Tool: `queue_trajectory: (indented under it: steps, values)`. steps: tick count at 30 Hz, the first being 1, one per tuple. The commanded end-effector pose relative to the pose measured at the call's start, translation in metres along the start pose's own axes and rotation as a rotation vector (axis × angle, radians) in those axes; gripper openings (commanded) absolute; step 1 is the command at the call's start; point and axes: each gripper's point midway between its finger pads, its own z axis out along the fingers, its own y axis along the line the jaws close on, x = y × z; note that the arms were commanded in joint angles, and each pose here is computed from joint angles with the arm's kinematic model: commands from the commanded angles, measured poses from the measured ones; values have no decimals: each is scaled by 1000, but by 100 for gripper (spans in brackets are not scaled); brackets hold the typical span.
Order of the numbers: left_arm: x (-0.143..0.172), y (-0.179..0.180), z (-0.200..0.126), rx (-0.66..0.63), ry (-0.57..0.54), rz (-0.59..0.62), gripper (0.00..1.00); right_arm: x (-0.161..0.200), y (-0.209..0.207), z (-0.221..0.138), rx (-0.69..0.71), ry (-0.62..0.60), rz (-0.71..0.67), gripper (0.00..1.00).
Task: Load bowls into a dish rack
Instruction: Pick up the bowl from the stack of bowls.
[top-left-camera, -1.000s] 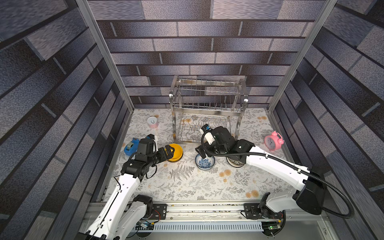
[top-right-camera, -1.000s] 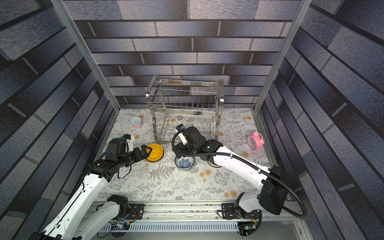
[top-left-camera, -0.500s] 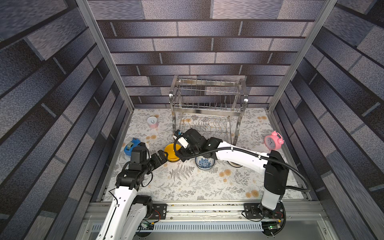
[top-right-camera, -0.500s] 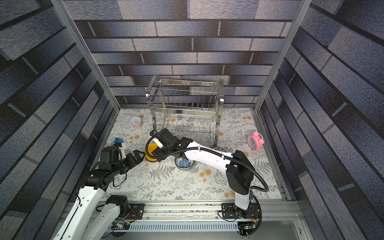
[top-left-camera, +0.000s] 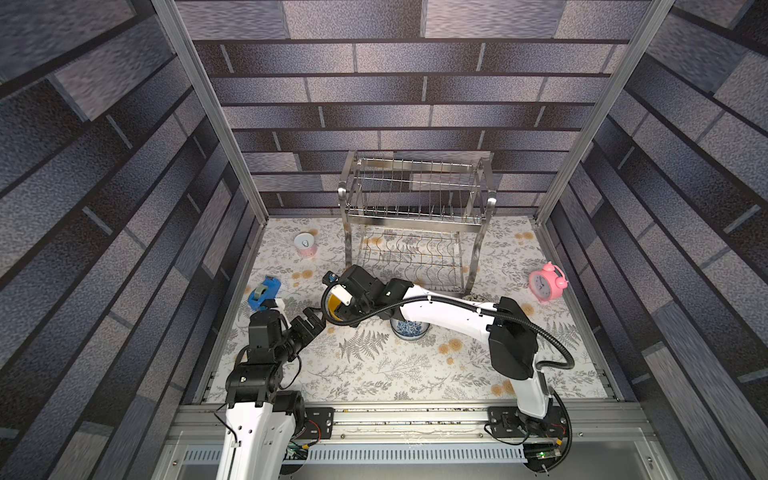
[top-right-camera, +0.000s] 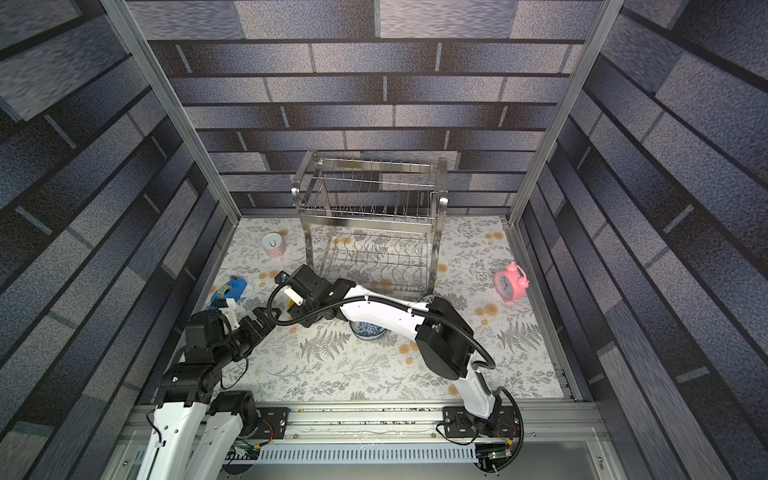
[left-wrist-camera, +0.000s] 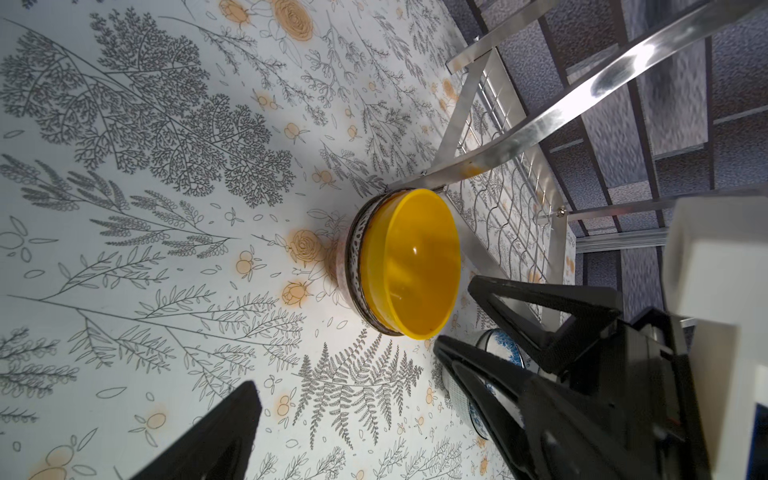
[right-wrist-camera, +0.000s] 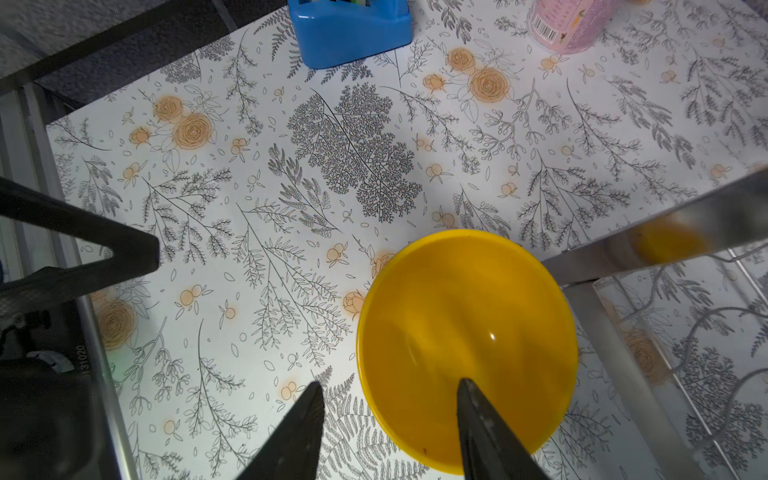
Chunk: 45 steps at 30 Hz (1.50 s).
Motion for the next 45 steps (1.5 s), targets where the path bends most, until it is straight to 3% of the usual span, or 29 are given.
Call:
queue_trajectory:
  steps: [1, 13, 18, 33, 37, 41, 45]
  values:
    - [-2, 1, 4, 21, -12, -57, 100, 10, 7, 11, -19, 56, -7, 47]
    - [-9, 5, 2, 27, -44, -94, 100, 18, 12, 32, -50, 95, 11, 36]
    - [-9, 7, 2, 33, -49, -109, 100, 20, 16, 36, -54, 103, 13, 24]
    - [-10, 8, 1, 51, -46, -136, 100, 30, 12, 48, -29, 140, 9, 22]
    - [-10, 8, 1, 53, -47, -141, 100, 32, 11, 50, -23, 146, 11, 15]
    - [-12, 9, 1, 54, -51, -146, 100, 32, 12, 51, -25, 147, 13, 0]
    - [-13, 10, 1, 58, -51, -152, 100, 28, 12, 46, -24, 137, 8, 0]
